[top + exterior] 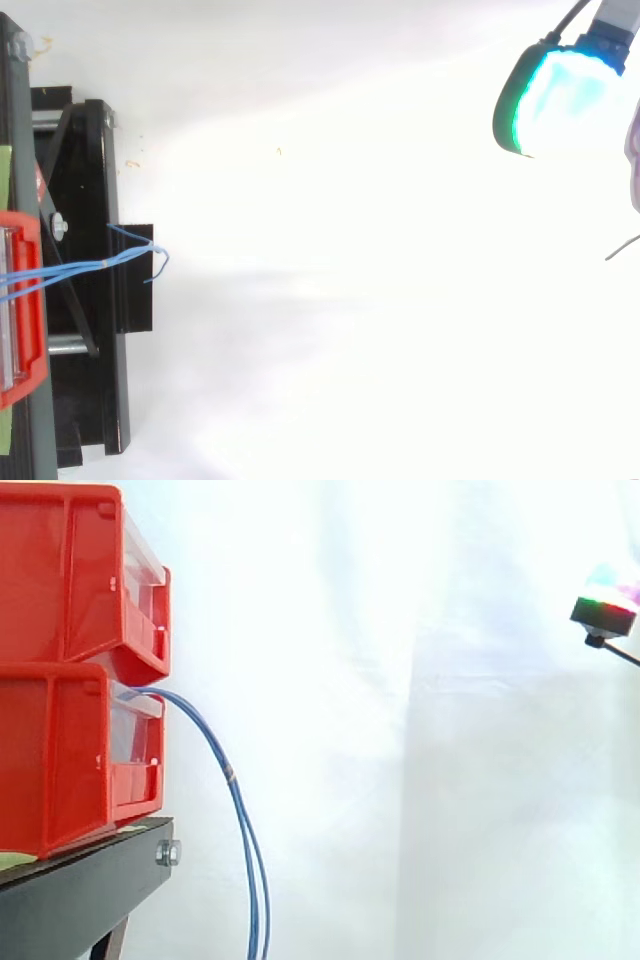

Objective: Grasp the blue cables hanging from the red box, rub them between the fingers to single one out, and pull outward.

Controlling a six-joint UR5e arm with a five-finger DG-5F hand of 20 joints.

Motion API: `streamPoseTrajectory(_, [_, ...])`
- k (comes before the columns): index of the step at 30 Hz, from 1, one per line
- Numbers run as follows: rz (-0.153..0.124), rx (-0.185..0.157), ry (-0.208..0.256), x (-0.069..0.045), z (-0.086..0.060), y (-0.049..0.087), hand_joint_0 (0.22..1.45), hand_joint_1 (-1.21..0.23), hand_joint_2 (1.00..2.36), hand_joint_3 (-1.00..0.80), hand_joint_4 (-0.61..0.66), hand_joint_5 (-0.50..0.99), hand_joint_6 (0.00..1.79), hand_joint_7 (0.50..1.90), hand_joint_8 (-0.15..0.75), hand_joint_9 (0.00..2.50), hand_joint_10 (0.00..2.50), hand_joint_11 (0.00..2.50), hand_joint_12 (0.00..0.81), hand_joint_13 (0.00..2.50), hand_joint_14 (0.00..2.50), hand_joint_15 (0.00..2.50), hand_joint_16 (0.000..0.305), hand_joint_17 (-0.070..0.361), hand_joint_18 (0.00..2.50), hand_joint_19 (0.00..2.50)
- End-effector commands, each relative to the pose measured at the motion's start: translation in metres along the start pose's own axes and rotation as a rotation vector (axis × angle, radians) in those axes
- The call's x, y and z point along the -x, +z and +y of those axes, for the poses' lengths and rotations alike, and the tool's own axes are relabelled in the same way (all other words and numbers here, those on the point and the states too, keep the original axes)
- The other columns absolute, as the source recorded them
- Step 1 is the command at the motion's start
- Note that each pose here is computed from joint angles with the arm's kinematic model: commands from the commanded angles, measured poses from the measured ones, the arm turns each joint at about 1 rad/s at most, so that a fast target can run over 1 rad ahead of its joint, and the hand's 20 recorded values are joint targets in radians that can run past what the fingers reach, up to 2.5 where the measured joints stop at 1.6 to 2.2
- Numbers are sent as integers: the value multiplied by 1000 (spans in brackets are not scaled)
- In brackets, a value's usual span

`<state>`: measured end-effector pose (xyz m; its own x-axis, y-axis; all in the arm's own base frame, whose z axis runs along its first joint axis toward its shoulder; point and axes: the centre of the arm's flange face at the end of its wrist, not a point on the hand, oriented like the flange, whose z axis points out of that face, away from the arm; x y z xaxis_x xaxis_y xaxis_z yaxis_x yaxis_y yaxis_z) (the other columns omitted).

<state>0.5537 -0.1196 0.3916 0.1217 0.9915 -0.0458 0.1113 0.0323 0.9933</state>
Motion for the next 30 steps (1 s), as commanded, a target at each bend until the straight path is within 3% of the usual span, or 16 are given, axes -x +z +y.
streamPoseTrajectory(1, [0, -2, 0, 0, -1, 0, 509, -648, 1000, -500, 271, -139, 502, 809, 295, 1119, 17, 436, 355, 1022, 23, 582, 52, 116, 806, 602])
streamPoseTrajectory(12, [-6, 1, -1, 3, 0, 0, 531, -657, 1000, -500, 266, -138, 502, 803, 291, 1186, 16, 452, 339, 1046, 23, 580, 49, 110, 799, 608])
streamPoseTrajectory(20, [3, -2, 1, -3, 0, 0, 543, -654, 1000, -500, 258, -135, 502, 804, 286, 1208, 16, 458, 328, 1059, 24, 592, 48, 108, 813, 625])
streamPoseTrajectory(30, [4, 45, 8, -5, 2, 7, 546, -650, 1000, -500, 256, -133, 502, 802, 291, 1230, 16, 466, 329, 1072, 23, 596, 48, 108, 823, 635])
